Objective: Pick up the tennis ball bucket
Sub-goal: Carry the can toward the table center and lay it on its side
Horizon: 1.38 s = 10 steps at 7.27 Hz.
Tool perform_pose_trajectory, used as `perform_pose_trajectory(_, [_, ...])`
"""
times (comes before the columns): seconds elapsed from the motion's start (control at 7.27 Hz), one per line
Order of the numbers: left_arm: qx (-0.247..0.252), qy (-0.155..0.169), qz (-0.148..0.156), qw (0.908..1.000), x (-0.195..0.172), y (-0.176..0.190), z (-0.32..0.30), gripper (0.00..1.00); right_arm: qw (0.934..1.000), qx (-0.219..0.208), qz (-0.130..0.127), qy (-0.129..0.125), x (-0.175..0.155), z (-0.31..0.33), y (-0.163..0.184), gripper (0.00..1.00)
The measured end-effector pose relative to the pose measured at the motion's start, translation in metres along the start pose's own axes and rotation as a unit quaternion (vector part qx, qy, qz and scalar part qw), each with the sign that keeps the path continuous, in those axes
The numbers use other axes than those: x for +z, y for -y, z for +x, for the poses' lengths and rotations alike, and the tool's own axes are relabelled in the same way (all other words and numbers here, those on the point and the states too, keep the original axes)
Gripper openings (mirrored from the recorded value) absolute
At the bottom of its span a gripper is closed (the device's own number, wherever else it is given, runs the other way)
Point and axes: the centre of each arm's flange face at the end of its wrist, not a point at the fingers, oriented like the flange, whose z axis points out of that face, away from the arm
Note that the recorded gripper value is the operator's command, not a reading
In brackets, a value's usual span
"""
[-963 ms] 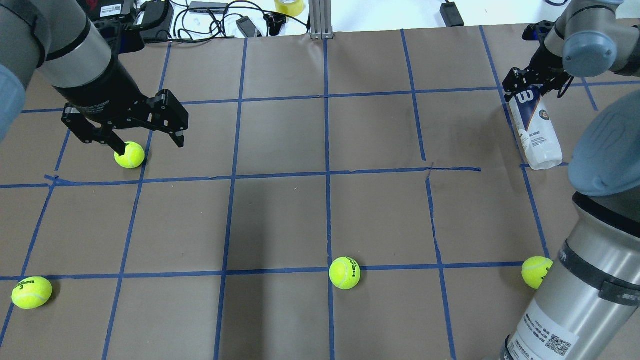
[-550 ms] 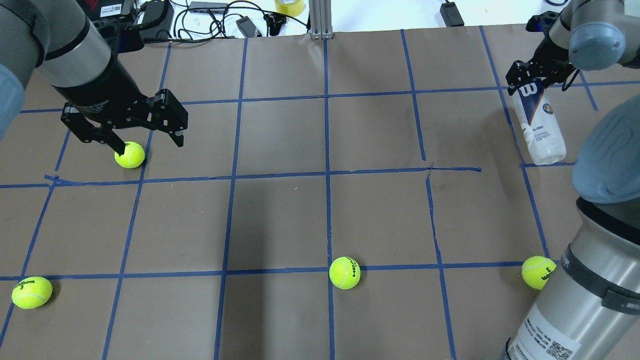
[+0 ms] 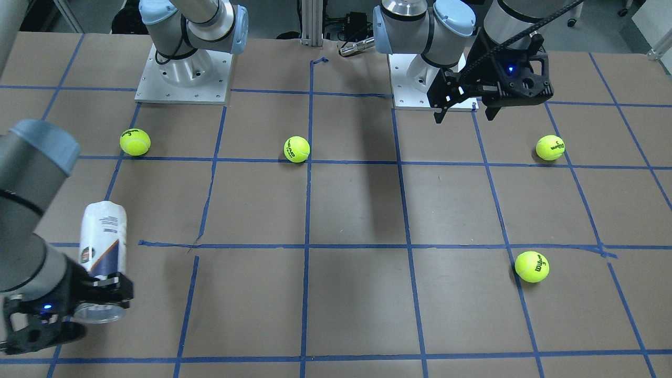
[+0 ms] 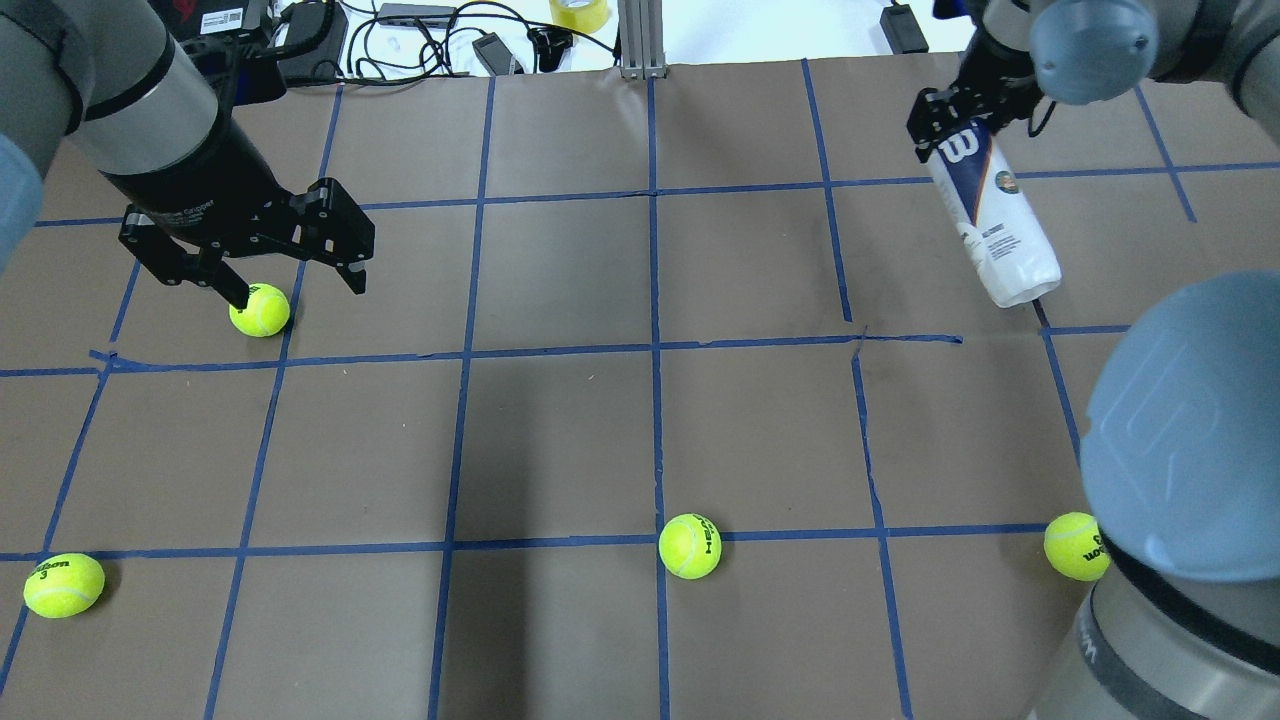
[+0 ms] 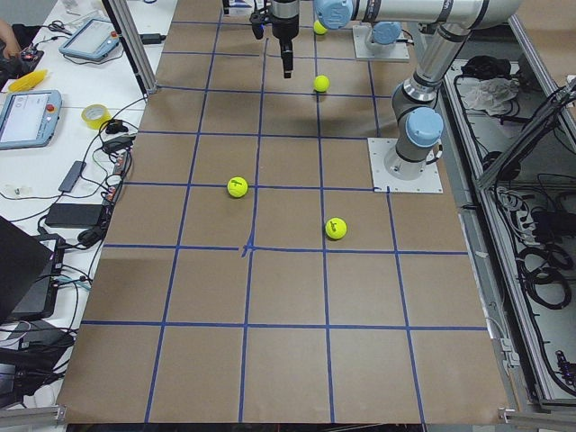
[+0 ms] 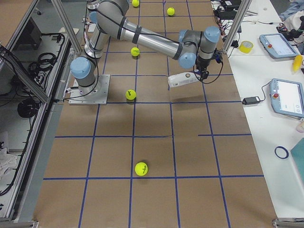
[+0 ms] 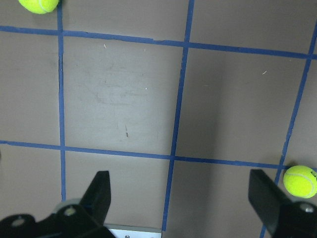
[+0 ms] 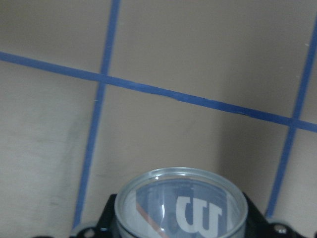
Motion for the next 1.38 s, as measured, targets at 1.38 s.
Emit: perform_pose_trajectory(1.38, [0.051, -0.004, 0.004, 0.9987, 0.000, 0.033, -0.140, 1.00, 0.8242, -0.559, 0.087, -0.021, 0.066, -0.411, -0.010, 0.35])
